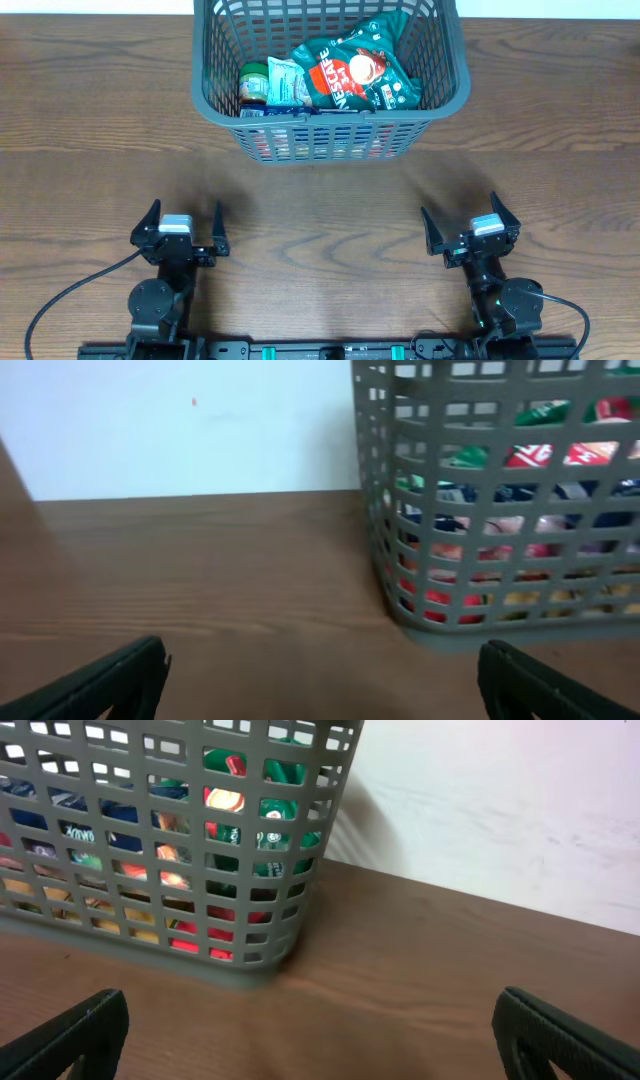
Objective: Pack container
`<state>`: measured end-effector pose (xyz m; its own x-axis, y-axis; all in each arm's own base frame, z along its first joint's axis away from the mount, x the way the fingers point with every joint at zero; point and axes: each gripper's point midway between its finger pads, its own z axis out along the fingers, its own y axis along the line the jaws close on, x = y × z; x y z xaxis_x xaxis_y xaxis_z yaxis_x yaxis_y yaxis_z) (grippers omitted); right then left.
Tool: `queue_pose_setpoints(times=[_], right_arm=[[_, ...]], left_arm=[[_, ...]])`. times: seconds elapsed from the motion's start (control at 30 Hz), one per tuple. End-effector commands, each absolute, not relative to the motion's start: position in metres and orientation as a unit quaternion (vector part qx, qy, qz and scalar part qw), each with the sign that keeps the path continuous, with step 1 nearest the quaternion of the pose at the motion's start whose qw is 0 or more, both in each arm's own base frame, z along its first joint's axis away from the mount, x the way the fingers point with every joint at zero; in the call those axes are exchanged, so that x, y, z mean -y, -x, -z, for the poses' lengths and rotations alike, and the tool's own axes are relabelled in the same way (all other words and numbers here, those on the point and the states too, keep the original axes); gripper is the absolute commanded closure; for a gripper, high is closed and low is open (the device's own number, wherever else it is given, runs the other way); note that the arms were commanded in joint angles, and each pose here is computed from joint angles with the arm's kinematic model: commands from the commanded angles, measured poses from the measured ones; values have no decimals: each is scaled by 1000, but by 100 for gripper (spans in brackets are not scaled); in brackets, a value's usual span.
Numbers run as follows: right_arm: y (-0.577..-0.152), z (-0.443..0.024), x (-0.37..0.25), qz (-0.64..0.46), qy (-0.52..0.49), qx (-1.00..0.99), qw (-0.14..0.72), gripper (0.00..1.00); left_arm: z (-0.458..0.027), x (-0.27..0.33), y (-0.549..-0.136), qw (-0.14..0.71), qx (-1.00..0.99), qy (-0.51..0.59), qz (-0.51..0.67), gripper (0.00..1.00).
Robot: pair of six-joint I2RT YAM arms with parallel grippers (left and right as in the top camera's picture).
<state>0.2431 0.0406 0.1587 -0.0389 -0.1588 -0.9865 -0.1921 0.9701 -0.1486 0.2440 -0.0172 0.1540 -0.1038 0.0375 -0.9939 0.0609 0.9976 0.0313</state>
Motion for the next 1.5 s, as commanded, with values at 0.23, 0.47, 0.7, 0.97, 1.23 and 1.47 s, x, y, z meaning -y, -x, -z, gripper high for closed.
queue_pose_setpoints(times=[0.23, 0.47, 0.7, 0.97, 1.23, 1.47], right_arm=[[-243, -158, -40, -19, 116, -721, 683, 1], [-243, -158, -40, -19, 116, -721, 683, 1], [-243, -158, -40, -19, 116, -721, 683, 1], [-243, -158, -40, -19, 116, -721, 683, 1], [-243, -158, -40, -19, 116, -721, 683, 1], [-243, -158, -40, -19, 116, -721, 683, 1]], left_arm=[[-136, 26, -243, 649, -759, -44, 36, 2], [-136, 26, -243, 647, -761, -33, 45, 1], [-136, 26, -243, 647, -761, -33, 45, 1], [-136, 26, -243, 647, -761, -33, 45, 2], [-136, 26, -243, 647, -761, -33, 45, 2], [-136, 26, -243, 647, -761, -33, 45, 1]])
